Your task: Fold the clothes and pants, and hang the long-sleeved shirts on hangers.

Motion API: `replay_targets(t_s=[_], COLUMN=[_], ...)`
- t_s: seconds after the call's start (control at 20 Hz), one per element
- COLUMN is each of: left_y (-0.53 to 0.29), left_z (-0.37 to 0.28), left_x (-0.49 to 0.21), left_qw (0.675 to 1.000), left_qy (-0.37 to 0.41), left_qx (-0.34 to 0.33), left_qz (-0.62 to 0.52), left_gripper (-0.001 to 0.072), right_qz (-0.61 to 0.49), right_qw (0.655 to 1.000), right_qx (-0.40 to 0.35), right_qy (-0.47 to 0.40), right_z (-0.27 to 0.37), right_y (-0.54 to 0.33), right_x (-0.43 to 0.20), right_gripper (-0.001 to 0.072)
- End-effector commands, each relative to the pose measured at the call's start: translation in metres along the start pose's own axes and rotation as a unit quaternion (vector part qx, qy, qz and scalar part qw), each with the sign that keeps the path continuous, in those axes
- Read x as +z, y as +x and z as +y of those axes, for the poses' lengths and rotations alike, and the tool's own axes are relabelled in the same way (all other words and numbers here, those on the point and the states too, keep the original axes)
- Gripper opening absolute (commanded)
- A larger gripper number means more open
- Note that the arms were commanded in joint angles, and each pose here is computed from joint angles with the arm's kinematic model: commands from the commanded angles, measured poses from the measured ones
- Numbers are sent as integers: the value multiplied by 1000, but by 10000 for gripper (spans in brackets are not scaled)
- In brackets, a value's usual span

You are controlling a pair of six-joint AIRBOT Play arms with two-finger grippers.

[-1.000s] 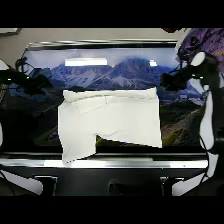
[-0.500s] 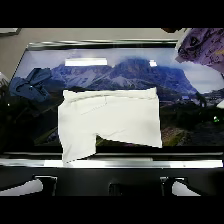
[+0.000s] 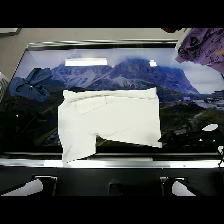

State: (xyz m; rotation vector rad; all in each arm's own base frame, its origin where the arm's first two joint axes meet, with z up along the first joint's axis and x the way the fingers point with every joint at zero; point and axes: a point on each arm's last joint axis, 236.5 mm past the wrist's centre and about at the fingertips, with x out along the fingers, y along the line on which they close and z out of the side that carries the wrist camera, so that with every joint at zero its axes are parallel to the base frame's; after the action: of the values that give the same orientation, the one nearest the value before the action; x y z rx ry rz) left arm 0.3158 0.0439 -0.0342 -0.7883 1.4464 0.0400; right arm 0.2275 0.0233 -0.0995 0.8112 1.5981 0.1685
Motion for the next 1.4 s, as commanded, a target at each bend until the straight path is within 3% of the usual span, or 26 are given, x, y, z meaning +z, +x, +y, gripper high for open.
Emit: replay_targets(t_s=[0.0,0.2,0.35,0.5,0.55,0.9,1.35], left_y=[2,2,3,5,7,31,69], left_z=[0,0,-2,-2,-4,-5,-6], left_x=[3,3,-1,-5,-6,-2,-41], left_qw=[1000,1000,1000,1000,1000,993,992], left_qy=[1,1,4,2,12,26,22], left_qx=[2,1,1,-2,-11,-111,-124], left_qz=[-10,-8,0,7,5,-38,29], left_gripper=[652,653,652,644,644,644,644], right_qz=[4,26,28,16,12,15,15], right_qw=[1000,999,998,999,999,999,999], right_qx=[17,31,37,33,32,35,36], right_qy=[15,28,37,36,36,24,24], right_z=[2,3,3,1,0,2,2], right_y=[9,18,22,22,22,22,22], right_x=[0,-8,-9,-3,-1,-3,-2], right_gripper=[495,475,323,52,29,28,28])
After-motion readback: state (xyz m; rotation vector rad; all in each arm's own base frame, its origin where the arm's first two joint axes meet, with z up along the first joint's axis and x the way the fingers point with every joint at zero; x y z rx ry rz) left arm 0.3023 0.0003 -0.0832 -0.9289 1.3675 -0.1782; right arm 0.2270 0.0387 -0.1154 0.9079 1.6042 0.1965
